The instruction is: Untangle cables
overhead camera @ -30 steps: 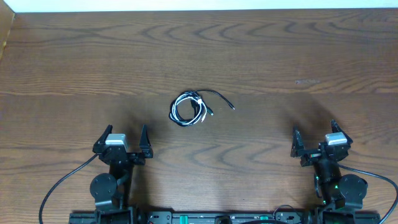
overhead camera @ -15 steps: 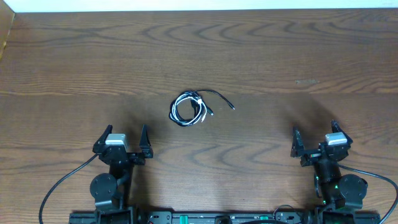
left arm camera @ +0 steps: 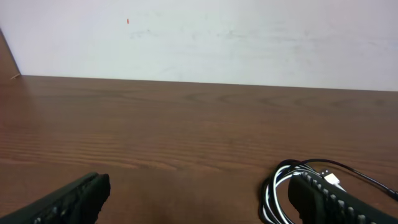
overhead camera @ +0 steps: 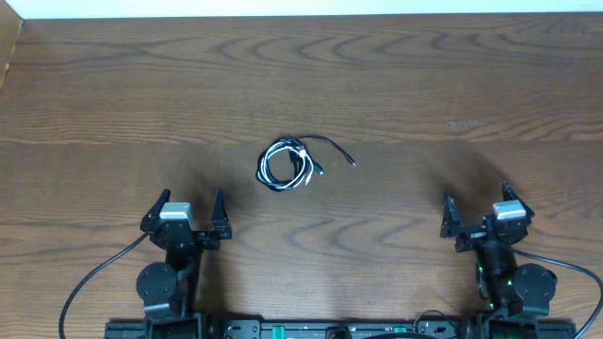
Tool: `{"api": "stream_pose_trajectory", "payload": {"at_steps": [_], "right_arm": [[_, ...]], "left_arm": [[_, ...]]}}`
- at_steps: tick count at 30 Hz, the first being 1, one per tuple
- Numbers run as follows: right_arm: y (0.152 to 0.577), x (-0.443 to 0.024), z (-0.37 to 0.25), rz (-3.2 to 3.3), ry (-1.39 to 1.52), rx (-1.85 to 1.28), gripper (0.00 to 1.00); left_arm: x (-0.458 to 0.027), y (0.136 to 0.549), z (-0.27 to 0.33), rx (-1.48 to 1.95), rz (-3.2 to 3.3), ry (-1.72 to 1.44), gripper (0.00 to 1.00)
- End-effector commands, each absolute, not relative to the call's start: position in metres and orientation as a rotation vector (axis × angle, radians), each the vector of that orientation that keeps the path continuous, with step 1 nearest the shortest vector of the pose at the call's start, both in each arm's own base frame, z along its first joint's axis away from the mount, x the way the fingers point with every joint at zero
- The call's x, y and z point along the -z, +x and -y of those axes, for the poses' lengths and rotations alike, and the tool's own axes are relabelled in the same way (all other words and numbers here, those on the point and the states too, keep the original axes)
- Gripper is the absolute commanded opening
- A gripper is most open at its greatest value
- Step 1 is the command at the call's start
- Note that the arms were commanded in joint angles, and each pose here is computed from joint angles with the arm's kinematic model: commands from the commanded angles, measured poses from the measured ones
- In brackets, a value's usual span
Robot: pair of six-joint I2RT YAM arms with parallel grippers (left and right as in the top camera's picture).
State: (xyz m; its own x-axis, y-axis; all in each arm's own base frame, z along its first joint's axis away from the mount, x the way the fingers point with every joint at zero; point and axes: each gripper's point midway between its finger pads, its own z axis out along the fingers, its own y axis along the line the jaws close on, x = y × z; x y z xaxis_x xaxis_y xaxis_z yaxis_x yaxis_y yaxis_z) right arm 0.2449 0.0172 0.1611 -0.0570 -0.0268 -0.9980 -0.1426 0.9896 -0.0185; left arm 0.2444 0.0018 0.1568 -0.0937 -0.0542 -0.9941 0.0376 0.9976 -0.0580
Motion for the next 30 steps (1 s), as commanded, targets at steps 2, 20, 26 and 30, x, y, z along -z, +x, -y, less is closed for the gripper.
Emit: {"api": "stream_pose_trajectory", "payload": {"at_steps": [2,20,26,30], "right_arm": [[0.2447,-0.1606,-0.0170,-1.625,-0.128,-0.095,0.99],[0.2464,-0.1568,-0.0086,-1.642,-0.120,-0.029,0.99],[0.2463,-0.1562,-0.0094,-1.644,-0.124,-0.034,0.99],[0.2462,-0.1613,-0.0131,-1.623,-0.132,-0.058,0.99]], "left_arm": [[-0.1410,0.2440,-0.0042,0.066,-1.708,-0.020,0.97],[-0.1411,0.2440,-0.0037,0.068,-1.707,-0.018,0.97],[-0.1411,0.2440,-0.0036,0.069,-1.707,-0.018,0.97],[-0.1416,0.2440,-0.0035,0.100,-1.705,-0.053,0.97]]}}
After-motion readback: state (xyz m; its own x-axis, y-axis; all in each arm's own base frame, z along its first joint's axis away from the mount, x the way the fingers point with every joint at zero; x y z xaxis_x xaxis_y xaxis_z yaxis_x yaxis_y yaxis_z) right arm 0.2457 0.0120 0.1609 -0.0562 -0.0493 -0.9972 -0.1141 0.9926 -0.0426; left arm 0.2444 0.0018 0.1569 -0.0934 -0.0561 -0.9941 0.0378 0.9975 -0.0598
